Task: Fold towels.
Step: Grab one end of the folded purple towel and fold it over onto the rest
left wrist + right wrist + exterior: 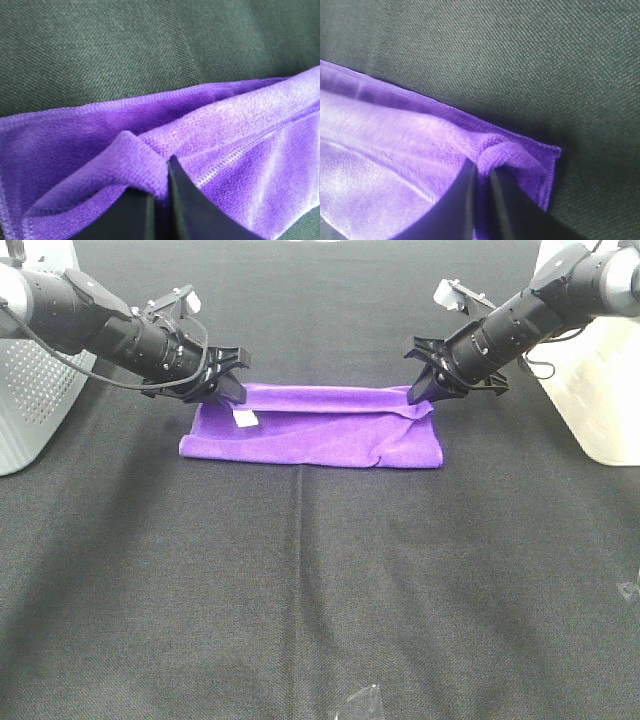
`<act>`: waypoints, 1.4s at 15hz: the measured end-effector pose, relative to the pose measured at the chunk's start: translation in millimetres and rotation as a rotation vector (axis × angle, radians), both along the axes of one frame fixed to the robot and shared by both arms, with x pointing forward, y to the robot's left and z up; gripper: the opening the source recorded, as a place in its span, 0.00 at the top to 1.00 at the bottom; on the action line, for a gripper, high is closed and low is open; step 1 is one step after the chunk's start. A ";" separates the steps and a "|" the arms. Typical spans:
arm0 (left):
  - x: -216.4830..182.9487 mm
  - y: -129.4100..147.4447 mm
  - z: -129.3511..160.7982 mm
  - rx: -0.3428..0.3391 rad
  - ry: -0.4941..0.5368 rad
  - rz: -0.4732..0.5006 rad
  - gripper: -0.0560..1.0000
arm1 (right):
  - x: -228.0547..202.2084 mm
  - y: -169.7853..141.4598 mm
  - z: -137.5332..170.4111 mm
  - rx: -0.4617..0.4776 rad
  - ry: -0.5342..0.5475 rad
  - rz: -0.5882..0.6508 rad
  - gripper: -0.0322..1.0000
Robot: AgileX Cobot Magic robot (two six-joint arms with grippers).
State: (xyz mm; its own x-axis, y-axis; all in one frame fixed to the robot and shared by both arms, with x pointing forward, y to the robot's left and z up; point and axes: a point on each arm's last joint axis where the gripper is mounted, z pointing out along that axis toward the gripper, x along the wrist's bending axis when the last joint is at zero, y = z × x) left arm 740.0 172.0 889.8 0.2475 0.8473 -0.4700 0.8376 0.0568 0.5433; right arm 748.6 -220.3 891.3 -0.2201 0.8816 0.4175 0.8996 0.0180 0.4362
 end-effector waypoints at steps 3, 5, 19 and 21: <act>0.2 0.2 -0.1 0.003 -0.002 0.001 0.66 | -0.2 -0.2 -0.2 -0.001 0.005 -0.004 0.80; 0.8 1.0 -0.1 0.012 -0.010 0.004 0.58 | -0.2 -0.4 -0.3 -0.002 0.006 -0.006 0.68; 10.6 40.2 20.2 0.142 0.269 -0.159 0.22 | -39.0 -17.5 50.5 -0.243 0.248 0.150 0.17; 16.4 38.9 3.4 0.136 0.312 -0.172 0.22 | -42.4 -17.9 50.1 -0.248 0.283 0.167 0.17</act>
